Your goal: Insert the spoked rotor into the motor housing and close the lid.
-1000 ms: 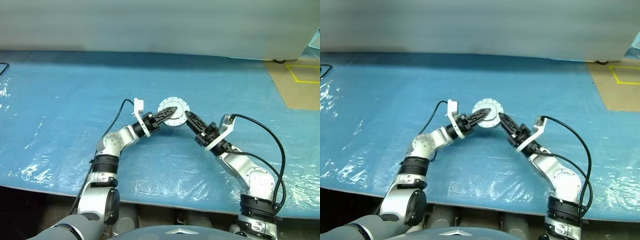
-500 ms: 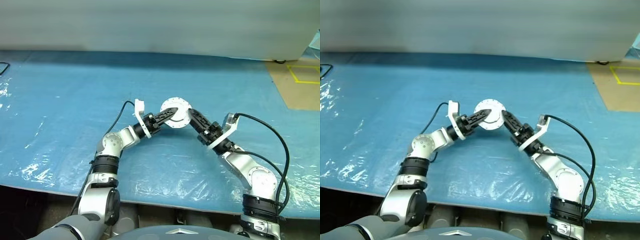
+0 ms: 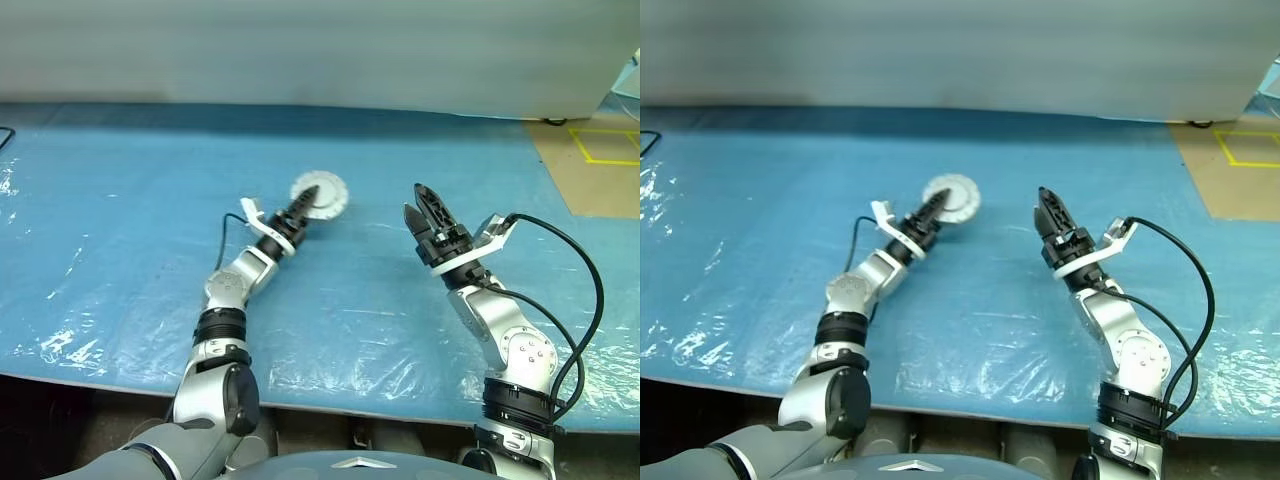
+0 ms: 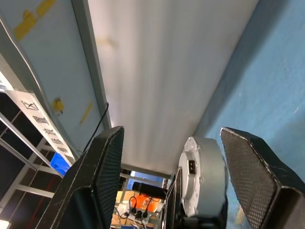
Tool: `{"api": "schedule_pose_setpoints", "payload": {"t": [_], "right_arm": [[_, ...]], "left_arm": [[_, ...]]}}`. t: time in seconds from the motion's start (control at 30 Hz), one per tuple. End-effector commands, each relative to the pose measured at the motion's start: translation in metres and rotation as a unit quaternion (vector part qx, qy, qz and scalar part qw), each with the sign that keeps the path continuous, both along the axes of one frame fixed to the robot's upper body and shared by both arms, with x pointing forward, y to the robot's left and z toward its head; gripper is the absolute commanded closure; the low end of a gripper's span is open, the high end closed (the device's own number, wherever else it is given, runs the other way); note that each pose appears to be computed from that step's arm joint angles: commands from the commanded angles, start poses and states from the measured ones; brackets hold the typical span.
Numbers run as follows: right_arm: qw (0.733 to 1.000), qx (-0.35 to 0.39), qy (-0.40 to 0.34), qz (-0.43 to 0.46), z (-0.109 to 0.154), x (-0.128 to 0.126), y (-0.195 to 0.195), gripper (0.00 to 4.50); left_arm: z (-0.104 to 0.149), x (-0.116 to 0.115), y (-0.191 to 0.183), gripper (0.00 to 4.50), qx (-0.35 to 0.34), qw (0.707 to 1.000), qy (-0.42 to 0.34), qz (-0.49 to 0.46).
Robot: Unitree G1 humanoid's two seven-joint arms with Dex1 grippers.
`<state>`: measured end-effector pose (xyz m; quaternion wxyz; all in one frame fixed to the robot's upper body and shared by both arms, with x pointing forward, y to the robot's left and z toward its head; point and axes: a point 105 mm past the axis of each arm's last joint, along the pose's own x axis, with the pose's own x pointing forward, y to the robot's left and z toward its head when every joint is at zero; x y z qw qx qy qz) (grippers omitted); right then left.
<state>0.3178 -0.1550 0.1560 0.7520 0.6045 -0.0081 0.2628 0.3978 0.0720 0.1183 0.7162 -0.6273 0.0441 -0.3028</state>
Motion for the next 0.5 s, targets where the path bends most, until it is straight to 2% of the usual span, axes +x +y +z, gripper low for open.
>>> {"api": "schedule_pose_setpoints", "payload": {"t": [0.03,0.1,0.27,0.5], "right_arm": [[1.0,-0.001,-0.02,0.0,0.011,0.0,0.001,1.13],[1.0,-0.005,-0.018,-0.001,0.009,0.001,0.002,1.13],[0.999,-0.03,-0.021,0.011,0.007,0.002,0.009,1.13],[0.997,-0.063,-0.018,0.027,-0.003,0.0,0.018,1.13]], "left_arm": [[0.02,0.019,0.035,1.72,-0.018,0.994,-0.027,0.107],[0.022,0.025,0.052,1.72,-0.021,0.987,-0.028,0.156],[0.014,0.035,0.105,1.72,0.028,0.953,-0.009,0.303],[-0.01,0.032,0.147,1.72,0.085,0.916,0.034,0.391]]}}
